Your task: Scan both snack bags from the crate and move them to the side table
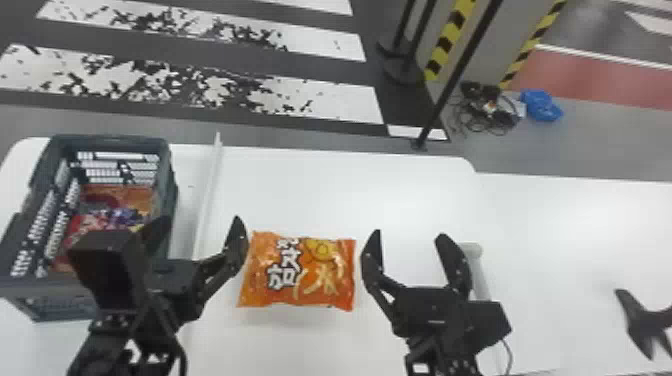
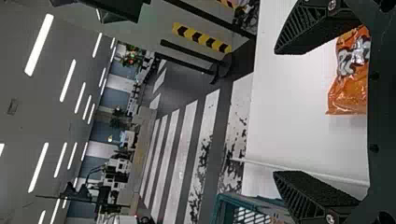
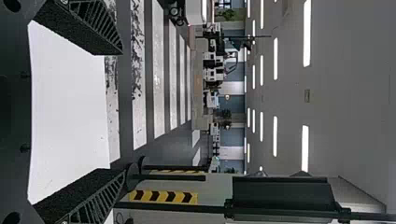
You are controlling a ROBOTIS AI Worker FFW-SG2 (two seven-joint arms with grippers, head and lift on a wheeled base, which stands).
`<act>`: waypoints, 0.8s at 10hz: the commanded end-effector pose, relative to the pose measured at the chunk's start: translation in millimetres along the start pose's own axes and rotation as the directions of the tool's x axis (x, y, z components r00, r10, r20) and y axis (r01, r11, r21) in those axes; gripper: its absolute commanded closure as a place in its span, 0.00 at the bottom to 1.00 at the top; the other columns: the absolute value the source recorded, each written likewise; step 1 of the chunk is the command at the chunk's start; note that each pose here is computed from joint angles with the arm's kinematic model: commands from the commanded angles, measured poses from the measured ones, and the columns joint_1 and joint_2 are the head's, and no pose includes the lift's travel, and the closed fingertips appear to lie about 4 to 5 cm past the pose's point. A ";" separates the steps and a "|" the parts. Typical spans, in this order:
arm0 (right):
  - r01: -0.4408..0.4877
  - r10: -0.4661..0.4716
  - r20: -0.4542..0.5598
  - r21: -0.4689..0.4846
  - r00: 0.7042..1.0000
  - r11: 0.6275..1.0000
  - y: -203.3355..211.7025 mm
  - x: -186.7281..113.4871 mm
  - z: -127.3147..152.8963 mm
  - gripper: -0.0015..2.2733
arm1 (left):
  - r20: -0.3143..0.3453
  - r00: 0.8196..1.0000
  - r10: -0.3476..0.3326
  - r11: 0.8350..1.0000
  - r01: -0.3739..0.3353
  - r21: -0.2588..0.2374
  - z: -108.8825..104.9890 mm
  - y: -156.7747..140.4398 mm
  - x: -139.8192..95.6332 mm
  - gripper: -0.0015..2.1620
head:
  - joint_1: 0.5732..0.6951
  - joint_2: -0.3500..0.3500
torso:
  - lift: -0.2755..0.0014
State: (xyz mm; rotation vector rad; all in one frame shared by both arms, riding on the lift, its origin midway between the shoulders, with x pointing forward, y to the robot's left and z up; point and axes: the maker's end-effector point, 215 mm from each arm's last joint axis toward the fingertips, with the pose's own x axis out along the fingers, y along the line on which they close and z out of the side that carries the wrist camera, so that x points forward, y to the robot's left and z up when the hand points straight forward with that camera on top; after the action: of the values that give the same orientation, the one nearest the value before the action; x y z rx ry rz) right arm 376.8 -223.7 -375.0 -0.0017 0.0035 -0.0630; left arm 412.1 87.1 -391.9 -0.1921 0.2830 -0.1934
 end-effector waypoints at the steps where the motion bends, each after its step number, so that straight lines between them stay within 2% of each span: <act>1: -0.002 0.002 -0.012 -0.006 1.000 1.000 -1.2 2.9 -6.0 0.00 | 0.035 0.999 0.039 0.998 -0.040 0.042 11.6 24.2 -7.4 0.04 | 1.00 0.21 | 0.89; 3: -0.012 0.010 -0.119 -0.019 0.993 1.000 -3.6 15.0 -34.0 0.00 | 0.121 0.989 0.081 0.991 -0.093 0.095 35.3 62.0 -22.9 0.04 | 1.00 0.29 | 0.89; 5: -0.034 0.031 -0.290 -0.006 0.957 0.999 -2.4 22.7 -72.4 0.00 | 0.209 0.973 0.098 0.981 -0.130 0.146 61.5 93.8 -41.7 0.04 | 1.00 0.35 | 0.89; 7: -0.059 0.082 -0.435 0.065 0.897 0.996 -3.2 22.8 -97.7 0.01 | 0.221 0.972 0.081 0.982 -0.116 0.151 64.1 106.9 -51.9 0.04 | 1.00 0.44 | 0.89; 8: -0.055 0.090 -0.475 0.088 0.875 0.995 -9.3 22.8 -101.3 0.02 | 0.211 0.974 0.079 0.983 -0.111 0.145 59.1 108.9 -53.3 0.04 | 1.00 0.46 | 0.89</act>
State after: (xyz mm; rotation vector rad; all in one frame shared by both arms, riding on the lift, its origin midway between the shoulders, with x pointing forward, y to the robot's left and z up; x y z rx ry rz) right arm 399.3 -228.4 -473.8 0.0791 0.4719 0.0269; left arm 398.1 210.4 -343.7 -0.0392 0.0675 -0.1028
